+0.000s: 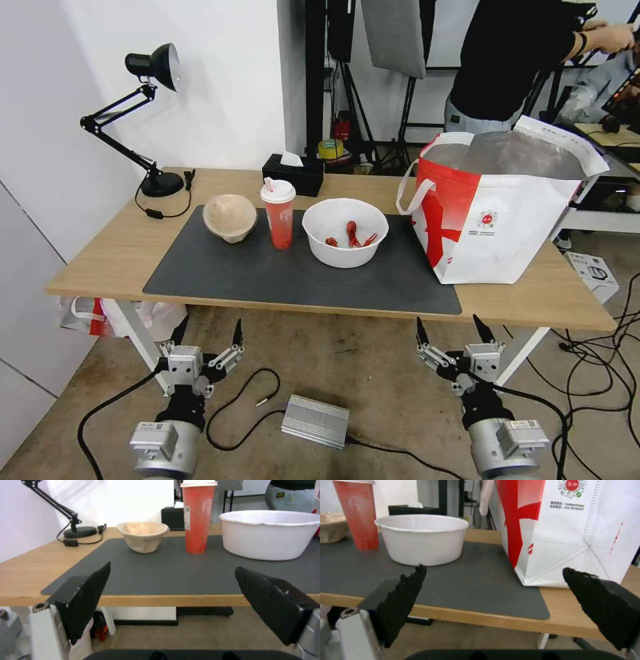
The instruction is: Pick up the trash from the table and place it into the takeout bag.
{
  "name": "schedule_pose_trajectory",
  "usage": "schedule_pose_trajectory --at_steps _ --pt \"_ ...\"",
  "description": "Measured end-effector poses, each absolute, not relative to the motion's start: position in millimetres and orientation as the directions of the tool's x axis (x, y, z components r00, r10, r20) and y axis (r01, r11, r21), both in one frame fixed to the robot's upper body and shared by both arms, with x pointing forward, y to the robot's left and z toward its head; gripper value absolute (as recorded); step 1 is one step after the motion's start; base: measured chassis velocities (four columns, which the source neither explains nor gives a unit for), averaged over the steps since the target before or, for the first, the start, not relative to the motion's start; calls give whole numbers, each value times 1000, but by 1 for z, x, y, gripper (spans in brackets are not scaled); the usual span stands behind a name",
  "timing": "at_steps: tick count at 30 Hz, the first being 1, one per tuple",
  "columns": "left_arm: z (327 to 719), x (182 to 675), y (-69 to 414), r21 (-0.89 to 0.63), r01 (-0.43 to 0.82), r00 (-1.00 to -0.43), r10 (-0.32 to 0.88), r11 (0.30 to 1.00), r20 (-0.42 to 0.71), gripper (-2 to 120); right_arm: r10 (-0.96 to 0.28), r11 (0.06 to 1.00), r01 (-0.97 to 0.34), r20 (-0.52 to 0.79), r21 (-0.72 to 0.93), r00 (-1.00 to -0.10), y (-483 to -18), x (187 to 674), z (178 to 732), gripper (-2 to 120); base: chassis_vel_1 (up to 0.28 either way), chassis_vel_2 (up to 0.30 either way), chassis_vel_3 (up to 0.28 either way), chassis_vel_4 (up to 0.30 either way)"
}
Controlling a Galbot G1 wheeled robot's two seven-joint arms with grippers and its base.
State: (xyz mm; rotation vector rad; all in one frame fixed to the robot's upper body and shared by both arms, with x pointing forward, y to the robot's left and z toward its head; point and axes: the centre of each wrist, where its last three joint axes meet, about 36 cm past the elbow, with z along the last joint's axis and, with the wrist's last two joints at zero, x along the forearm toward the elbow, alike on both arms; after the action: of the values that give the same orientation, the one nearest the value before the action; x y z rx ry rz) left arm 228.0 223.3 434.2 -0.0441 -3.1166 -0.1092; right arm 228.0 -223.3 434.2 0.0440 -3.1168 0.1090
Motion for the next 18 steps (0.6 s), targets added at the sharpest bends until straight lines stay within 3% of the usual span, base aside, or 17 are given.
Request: schedule_pose_trajectory --at_steps 18 --pt "434 228 223 70 29 -999 27 997 24 100 -34 997 -36 37 -68 -999 -223 228 436 100 0 0 0 0"
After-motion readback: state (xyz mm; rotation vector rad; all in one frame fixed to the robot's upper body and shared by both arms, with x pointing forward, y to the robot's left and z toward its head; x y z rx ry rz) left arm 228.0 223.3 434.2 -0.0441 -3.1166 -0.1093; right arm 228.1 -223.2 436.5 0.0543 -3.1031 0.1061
